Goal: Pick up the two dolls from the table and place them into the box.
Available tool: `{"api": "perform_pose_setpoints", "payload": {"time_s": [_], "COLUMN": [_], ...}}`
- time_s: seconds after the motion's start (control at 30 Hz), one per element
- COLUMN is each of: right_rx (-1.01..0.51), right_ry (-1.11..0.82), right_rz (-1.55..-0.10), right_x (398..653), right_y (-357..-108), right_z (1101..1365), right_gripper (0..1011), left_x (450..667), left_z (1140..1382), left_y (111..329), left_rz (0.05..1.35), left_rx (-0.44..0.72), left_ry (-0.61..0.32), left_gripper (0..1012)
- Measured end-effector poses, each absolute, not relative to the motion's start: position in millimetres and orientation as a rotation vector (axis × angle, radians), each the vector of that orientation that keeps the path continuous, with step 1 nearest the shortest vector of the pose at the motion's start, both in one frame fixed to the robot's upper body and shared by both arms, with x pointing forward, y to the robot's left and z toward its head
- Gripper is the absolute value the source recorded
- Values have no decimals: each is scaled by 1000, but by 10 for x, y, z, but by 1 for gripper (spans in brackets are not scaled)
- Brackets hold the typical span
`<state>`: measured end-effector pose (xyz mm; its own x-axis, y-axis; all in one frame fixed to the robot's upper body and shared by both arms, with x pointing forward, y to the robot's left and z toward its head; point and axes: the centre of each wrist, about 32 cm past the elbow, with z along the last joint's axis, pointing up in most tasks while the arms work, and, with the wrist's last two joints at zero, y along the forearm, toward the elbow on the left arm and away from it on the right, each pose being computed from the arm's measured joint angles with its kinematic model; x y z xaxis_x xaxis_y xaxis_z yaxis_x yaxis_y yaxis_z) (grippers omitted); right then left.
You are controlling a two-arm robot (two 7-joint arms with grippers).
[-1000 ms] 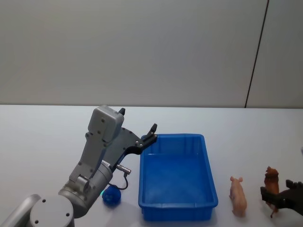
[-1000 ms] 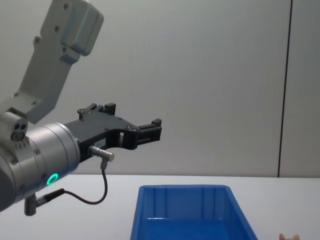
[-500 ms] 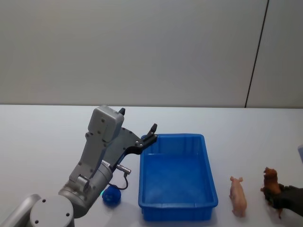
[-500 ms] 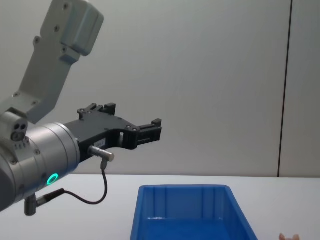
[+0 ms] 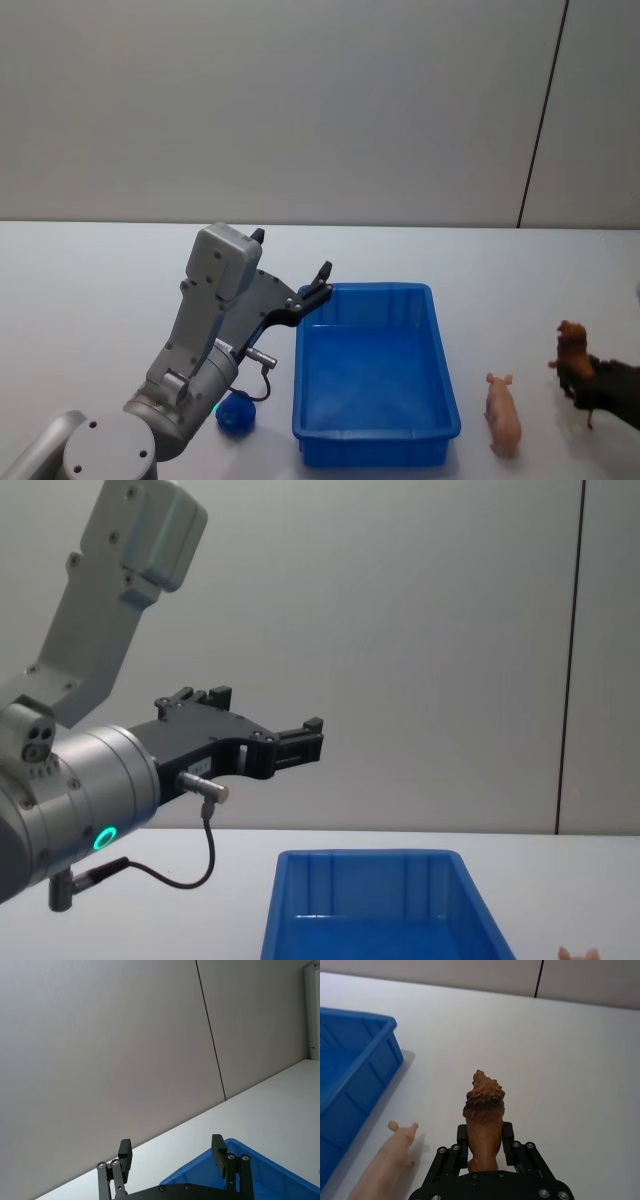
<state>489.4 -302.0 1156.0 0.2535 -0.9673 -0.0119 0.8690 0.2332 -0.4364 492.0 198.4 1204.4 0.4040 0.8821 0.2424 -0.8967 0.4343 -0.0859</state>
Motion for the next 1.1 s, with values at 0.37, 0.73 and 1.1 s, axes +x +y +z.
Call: {"api": "perform_pose_setpoints", "payload": {"time_s": [0.37, 0.73, 1.1], "right_rx": [-286, -217, -216], "right_ry": [185, 67, 17], "right_rz": [-1263, -1149, -998], "right_x": [4959, 5023, 5070], "right_y": [-2941, -2747, -2464], "right_z": [11750, 11931, 11990], "right_gripper": [384, 384, 384], "left_x": [4920, 4920, 4920], "left_z": [12044, 12044, 12044], "left_y": [1984, 1984, 1984], "left_rz": [1124, 1124, 1124], "left_rx": [61, 61, 61], "left_ry": [-268, -268, -267], "left_gripper": [1001, 1001, 1001]}}
